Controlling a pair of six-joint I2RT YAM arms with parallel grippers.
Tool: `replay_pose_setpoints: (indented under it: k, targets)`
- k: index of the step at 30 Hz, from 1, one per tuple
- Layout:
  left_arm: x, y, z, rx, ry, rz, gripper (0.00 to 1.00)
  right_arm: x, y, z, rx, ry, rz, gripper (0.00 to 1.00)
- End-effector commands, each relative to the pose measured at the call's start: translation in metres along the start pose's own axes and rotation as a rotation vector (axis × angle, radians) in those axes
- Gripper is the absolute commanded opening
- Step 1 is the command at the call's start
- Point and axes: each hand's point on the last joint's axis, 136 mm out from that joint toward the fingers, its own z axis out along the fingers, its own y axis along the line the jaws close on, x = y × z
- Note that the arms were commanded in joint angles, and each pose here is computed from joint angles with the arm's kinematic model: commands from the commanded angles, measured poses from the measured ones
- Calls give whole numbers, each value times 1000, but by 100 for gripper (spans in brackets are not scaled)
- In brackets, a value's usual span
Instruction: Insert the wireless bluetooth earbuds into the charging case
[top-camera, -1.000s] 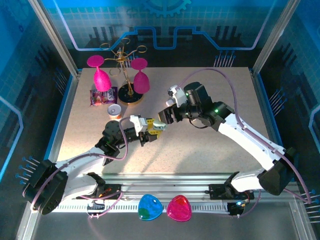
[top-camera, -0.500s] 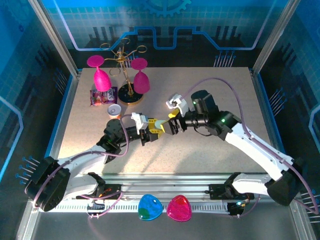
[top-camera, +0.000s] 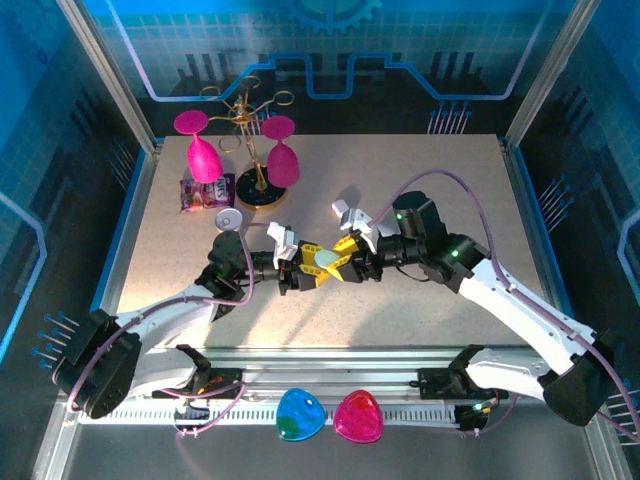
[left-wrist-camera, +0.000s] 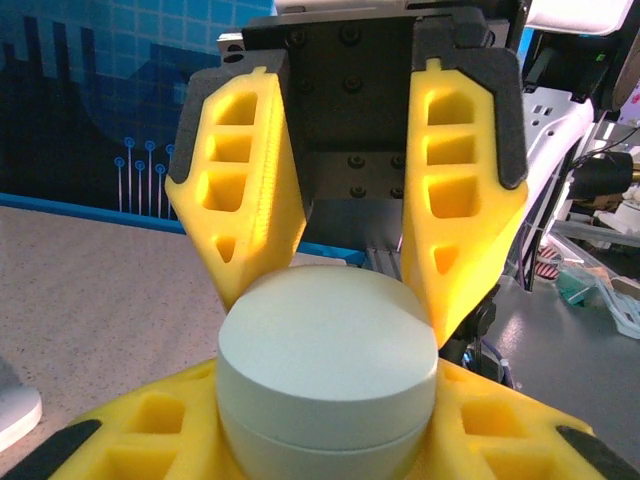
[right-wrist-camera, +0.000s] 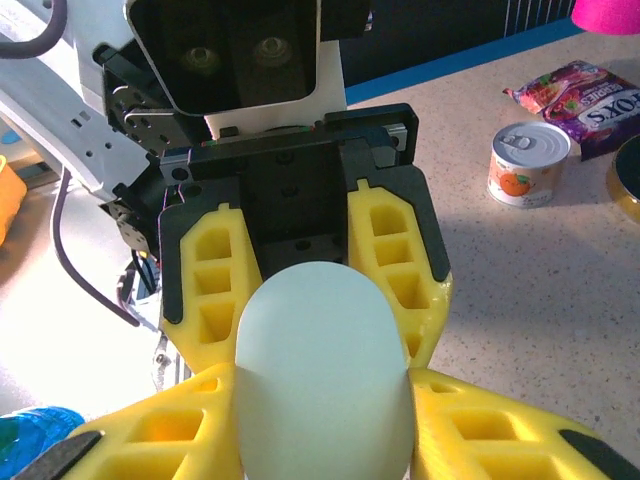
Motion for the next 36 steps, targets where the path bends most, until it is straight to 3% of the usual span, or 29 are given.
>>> replay_pose_setpoints:
  k: [1, 3, 36]
  targets:
    - [-13, -8, 3, 62, -14, 21, 26, 5, 4, -5, -18, 1, -29, 40]
    - [-14, -7, 3, 62, -20, 23, 26, 8, 3, -5, -16, 12, -31, 48]
    - [-23, -10, 8, 114, -42, -2, 26, 24, -4, -9, -61, 44, -19, 46]
